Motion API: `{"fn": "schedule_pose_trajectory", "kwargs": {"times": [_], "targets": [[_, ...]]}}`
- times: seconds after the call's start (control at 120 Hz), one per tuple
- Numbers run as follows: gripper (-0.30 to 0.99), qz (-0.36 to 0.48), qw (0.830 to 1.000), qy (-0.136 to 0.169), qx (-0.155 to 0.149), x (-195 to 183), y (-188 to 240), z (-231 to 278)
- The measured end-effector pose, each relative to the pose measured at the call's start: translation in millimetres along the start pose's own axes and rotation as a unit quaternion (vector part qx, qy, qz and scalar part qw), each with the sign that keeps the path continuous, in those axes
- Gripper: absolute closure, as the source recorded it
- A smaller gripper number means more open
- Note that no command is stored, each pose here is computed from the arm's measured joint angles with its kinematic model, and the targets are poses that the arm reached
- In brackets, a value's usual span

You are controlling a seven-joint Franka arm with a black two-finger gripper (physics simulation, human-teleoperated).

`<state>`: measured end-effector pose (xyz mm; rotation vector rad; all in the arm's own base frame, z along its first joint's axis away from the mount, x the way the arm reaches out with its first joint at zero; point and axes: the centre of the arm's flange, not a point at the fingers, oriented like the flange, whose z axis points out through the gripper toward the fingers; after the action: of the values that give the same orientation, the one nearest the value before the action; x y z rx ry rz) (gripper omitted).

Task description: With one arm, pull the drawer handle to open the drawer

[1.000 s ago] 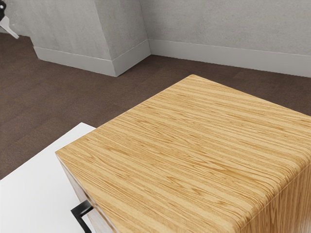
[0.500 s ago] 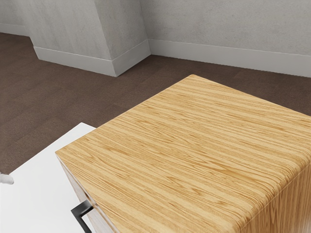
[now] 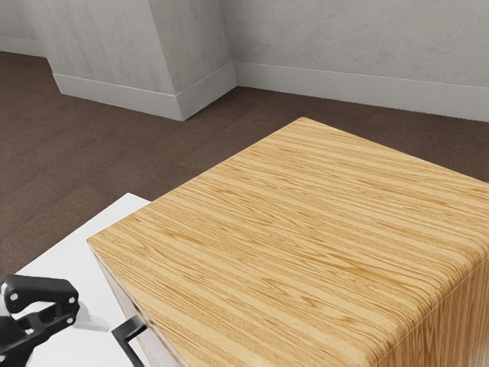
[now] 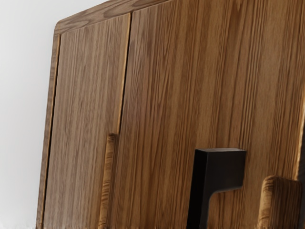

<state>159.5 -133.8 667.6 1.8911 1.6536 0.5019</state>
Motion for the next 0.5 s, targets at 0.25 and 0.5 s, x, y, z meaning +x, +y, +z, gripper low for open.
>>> {"fn": "schedule_pose_trajectory", "kwargs": {"times": [0.25, 0.5], "targets": [[0.01, -0.021, 1.0, -0.008, 0.007, -6.8, 4.6, 21.5], [0.01, -0.026, 1.0, -0.013, 0.01, -11.3, -1.1, 29.7]]}}
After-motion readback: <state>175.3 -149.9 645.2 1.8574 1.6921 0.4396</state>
